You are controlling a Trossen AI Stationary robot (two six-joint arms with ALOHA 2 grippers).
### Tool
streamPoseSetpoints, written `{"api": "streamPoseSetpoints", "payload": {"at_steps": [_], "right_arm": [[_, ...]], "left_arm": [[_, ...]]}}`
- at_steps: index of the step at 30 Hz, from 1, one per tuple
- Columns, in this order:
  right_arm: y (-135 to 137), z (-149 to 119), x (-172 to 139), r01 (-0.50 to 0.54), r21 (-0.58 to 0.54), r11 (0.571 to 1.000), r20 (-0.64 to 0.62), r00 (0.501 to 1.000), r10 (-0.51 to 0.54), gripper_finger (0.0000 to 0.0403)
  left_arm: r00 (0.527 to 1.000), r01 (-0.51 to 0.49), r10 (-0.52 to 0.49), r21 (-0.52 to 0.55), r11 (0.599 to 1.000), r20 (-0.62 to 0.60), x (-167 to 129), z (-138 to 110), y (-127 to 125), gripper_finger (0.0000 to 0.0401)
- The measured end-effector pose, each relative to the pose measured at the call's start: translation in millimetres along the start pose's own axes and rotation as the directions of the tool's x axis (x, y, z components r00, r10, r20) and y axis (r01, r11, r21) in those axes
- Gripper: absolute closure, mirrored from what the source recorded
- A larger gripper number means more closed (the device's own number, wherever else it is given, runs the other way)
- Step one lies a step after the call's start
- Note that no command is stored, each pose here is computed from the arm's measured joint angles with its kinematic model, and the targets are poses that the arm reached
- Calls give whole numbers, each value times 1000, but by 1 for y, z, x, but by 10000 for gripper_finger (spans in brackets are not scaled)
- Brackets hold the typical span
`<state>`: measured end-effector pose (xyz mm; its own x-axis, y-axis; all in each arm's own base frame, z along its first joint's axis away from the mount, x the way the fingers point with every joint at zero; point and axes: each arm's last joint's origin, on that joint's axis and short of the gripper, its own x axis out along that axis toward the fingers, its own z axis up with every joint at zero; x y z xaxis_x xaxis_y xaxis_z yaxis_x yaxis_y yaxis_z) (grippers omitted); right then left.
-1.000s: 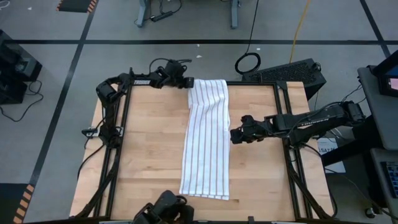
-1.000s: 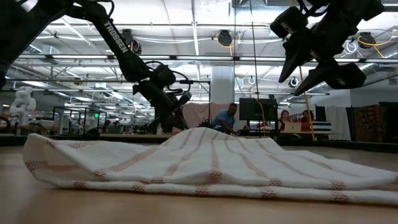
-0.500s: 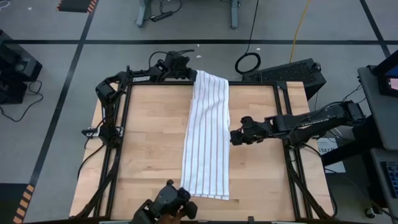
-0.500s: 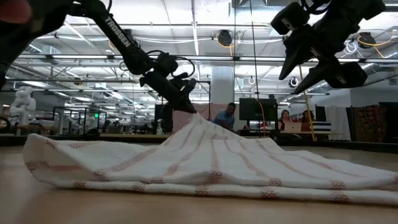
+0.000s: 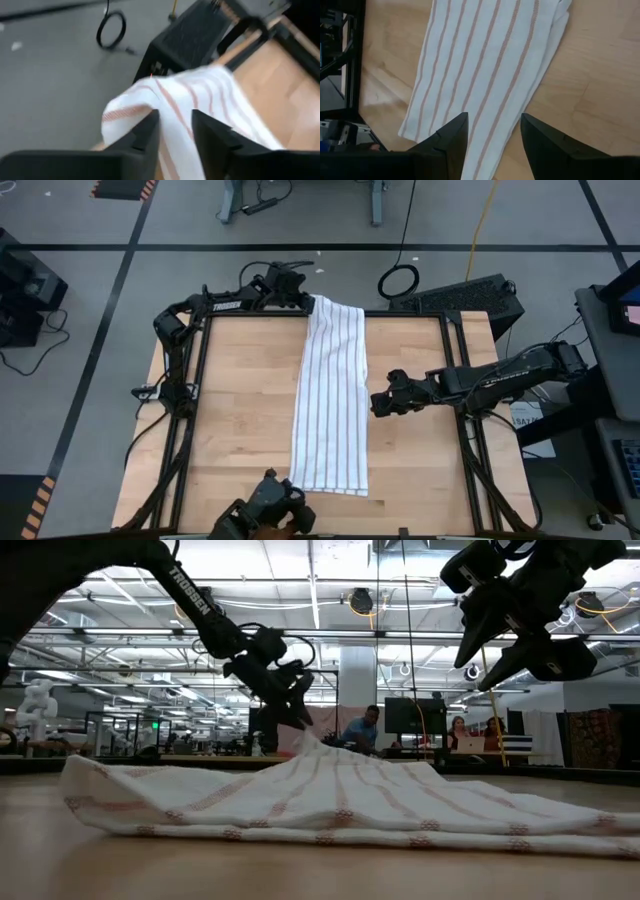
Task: Roll towel into tight, uniform cylinder
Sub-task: Fold the white brown kitchen towel
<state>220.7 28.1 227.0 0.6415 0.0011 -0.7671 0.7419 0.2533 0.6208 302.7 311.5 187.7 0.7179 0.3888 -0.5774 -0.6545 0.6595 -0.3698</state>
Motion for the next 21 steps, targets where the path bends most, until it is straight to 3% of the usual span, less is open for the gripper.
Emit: {"api": "streamPoseSetpoints", "payload": {"at_steps": [5,9,14,18,21], "right_arm": [[0,0,0,-1,24,1000,-3,1000,1,232],[1,0,0,-8,58,998,-3,1000,9,232],[1,0,0,-8,62,998,-3,1000,8,232],[0,3,0,-6,72,997,4,1000,5,232],[-1,7,1,-1,93,996,15,1000,0,232]], "left_arm": [[984,-76,49,-151,986,-173,-4,-15,7,210],[957,-74,8,-216,974,-289,-14,-23,9,188],[940,-45,-11,-157,987,-340,-31,-20,1,187],[918,-145,157,58,988,-363,-49,-18,-1,187],[887,-207,228,94,974,-401,-53,-23,1,186]]}}
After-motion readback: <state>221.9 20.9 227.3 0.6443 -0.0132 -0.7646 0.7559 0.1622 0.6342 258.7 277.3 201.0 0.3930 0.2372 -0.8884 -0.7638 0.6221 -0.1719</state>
